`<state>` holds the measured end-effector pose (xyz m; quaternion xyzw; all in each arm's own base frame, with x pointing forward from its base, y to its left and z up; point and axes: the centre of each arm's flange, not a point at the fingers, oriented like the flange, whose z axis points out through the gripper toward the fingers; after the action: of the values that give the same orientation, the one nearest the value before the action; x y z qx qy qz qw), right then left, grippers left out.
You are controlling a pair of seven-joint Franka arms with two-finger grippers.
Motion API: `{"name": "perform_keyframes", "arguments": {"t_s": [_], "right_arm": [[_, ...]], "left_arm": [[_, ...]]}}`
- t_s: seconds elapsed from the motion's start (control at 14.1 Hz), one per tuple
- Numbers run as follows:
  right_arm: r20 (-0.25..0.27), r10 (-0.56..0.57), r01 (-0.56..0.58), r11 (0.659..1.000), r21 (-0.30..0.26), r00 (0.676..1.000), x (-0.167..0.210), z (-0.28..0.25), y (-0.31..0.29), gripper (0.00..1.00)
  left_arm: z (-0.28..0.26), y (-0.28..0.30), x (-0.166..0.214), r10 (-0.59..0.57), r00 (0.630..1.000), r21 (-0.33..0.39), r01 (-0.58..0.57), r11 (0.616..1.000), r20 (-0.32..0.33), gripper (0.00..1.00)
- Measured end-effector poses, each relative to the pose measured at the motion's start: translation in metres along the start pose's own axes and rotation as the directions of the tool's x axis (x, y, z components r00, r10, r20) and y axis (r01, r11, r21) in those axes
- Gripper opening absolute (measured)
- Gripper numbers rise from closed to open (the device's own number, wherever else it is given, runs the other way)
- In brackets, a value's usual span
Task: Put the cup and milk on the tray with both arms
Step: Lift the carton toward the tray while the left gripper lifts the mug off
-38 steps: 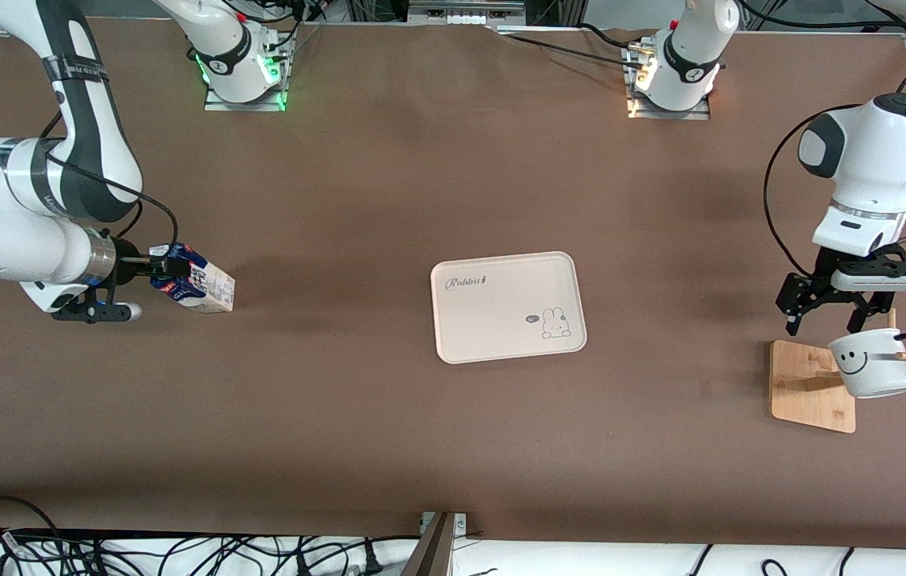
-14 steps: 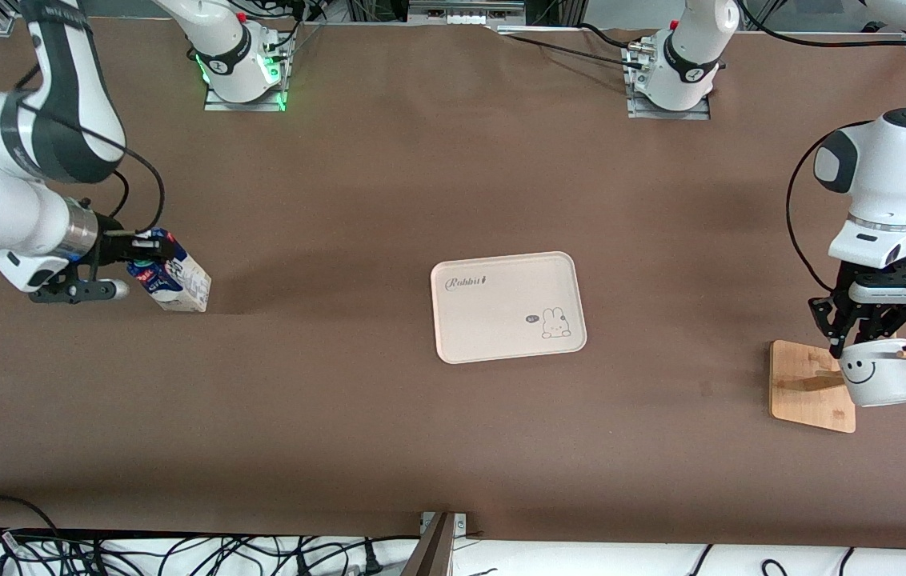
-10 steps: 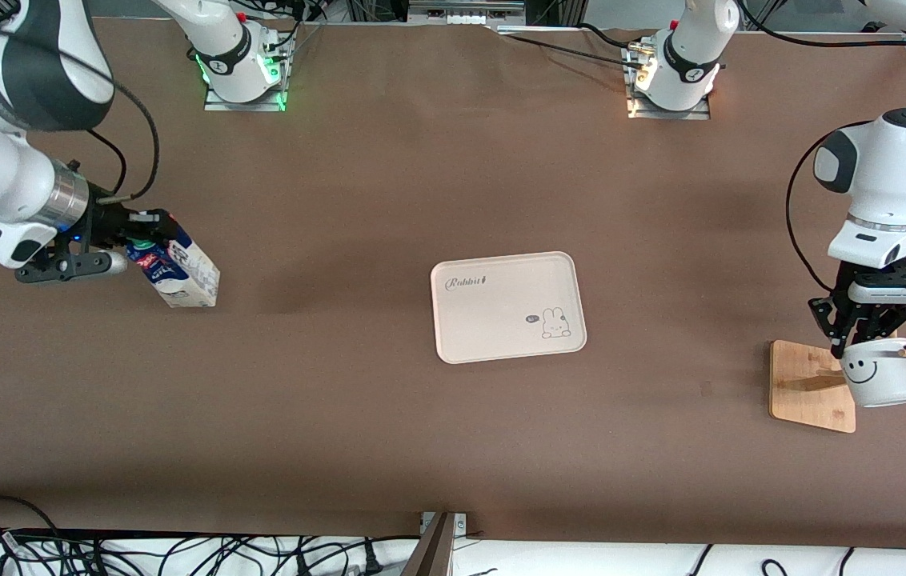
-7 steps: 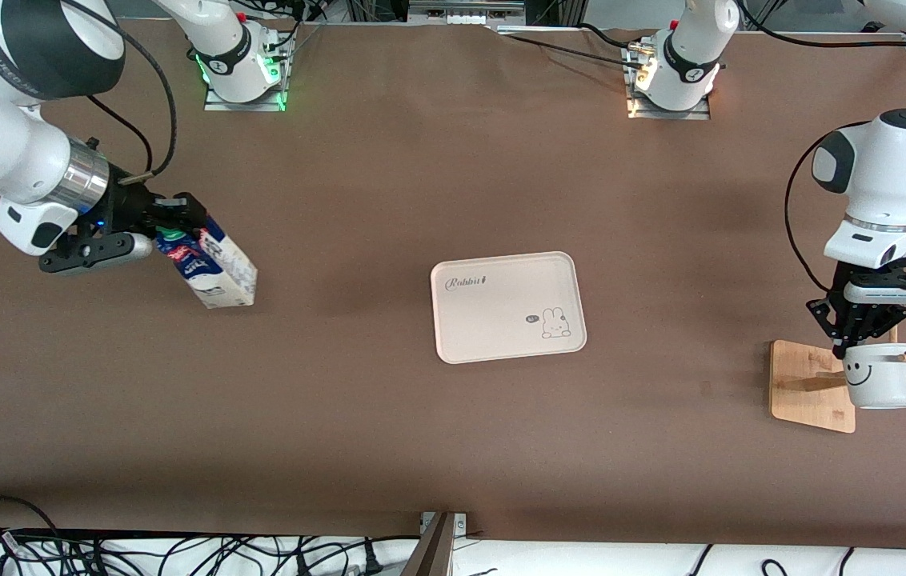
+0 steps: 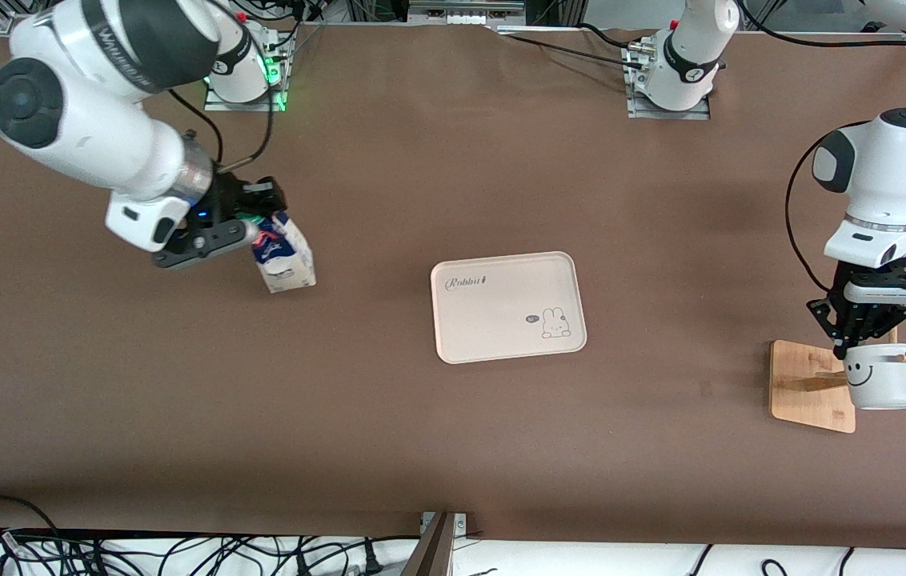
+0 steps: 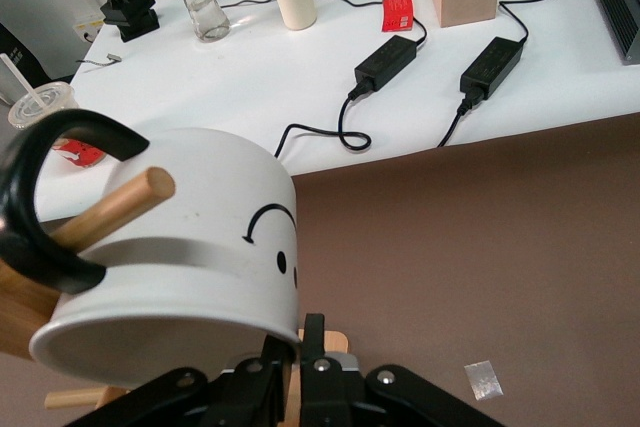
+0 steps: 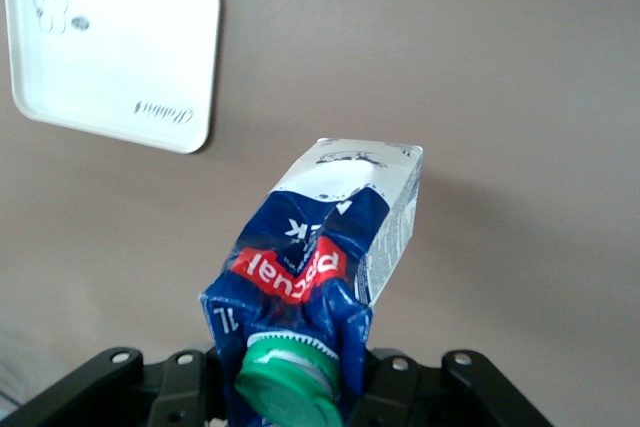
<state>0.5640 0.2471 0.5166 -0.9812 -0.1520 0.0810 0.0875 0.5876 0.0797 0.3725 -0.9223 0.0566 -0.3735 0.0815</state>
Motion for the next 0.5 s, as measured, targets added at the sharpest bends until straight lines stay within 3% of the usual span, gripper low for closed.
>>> {"name": "perform_keyframes", "arguments": {"t_s": [0.35,0.5], "right_arm": [[0.176,-0.101,0.107,0.994,-0.025,0.979,0.014,0.04,-0.084,0.24],[0.196,-0.087,0.097,0.994,-0.041,0.977,0.022,0.064,-0.115,0.24]], "left_arm": [[-0.01,0.024,0.015,0.026,0.999,-0.028,-0.027,0.999,-0.03,0.07],[-0.015,0.037,0.022,0.037,0.998,-0.044,-0.039,0.998,-0.045,0.07]]}}
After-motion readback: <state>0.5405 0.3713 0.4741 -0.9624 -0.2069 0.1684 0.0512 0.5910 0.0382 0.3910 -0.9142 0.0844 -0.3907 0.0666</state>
